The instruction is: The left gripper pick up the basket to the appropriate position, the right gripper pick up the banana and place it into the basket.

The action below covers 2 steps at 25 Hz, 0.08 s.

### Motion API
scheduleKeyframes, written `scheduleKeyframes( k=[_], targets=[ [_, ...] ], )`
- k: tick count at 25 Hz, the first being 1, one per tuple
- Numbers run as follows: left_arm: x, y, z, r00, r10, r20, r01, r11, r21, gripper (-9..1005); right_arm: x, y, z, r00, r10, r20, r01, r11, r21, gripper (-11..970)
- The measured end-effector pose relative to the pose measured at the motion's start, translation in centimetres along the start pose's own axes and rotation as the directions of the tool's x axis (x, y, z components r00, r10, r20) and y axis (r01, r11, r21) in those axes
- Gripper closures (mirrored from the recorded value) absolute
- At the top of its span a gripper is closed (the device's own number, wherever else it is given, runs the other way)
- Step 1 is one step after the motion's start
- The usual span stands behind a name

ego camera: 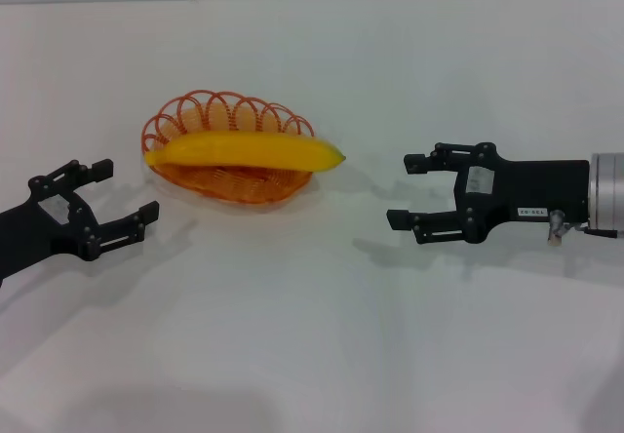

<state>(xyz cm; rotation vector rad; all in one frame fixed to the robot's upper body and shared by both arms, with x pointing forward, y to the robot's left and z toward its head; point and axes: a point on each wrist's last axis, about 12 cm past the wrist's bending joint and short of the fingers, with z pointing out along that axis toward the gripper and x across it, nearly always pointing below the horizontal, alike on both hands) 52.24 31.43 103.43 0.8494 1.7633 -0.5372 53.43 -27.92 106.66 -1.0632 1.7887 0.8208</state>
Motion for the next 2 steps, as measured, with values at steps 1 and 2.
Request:
scheduleKeyframes(
  k=[1, 2],
  targets=[
    [0.0, 0.0, 0.0, 1.0, 0.0, 0.0, 0.0, 1.0, 0.0, 113, 0.0, 0.01, 0.0, 1.0, 0.0, 0.0, 0.0, 1.0, -0.001, 126],
    [0.0, 0.0, 0.0, 1.0, 0.0, 0.0, 0.0, 1.0, 0.0, 113, -0.01, 0.02, 0.0, 1.0, 0.0, 0.0, 0.0, 1.0, -0.001, 126]
  ],
)
